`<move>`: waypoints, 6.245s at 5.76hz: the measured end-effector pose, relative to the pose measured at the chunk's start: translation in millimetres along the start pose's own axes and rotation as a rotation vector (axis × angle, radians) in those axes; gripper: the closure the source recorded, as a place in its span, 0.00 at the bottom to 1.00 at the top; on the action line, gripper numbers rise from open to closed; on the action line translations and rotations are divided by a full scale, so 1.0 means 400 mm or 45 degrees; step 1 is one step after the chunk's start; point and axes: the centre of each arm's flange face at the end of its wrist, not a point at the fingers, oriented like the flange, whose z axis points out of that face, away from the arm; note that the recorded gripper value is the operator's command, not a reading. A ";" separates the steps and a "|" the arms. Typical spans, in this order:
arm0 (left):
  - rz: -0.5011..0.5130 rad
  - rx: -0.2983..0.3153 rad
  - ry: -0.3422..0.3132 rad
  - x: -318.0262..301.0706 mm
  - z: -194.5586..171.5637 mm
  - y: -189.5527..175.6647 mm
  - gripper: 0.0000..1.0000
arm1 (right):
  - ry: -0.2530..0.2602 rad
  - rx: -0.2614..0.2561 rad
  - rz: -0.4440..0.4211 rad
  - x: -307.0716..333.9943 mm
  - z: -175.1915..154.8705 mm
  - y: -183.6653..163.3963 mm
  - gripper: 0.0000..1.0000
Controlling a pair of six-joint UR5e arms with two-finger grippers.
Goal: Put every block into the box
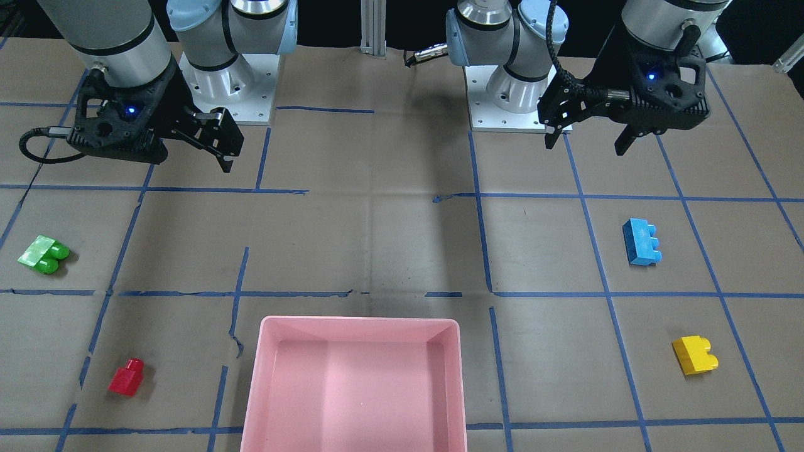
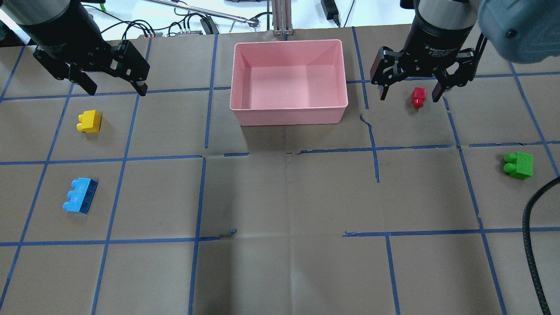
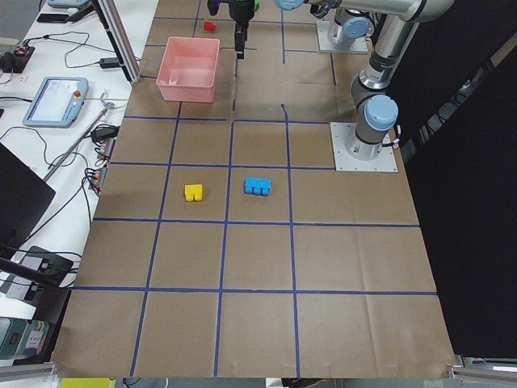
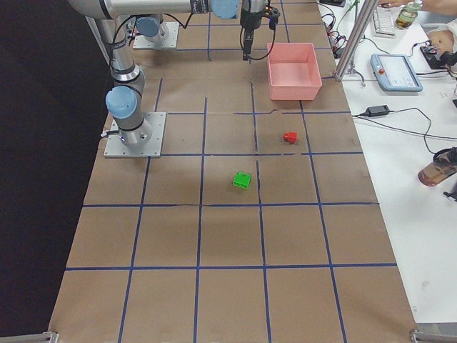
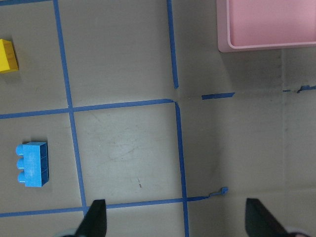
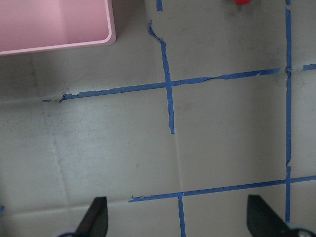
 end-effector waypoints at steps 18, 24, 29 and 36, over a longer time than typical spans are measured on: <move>0.097 -0.074 0.052 -0.586 0.328 0.032 0.01 | 0.020 -0.085 0.480 0.920 0.380 -0.270 0.01; 0.262 -0.054 0.062 -0.750 0.736 0.124 0.01 | 0.052 -0.279 0.503 0.968 0.755 -0.217 0.01; 0.226 -0.099 0.093 -0.766 0.885 0.173 0.01 | 0.042 -0.306 0.451 0.971 0.803 -0.222 0.61; 0.232 -0.134 0.071 -0.764 0.871 0.153 1.00 | 0.055 -0.022 0.209 0.673 0.273 -0.411 0.61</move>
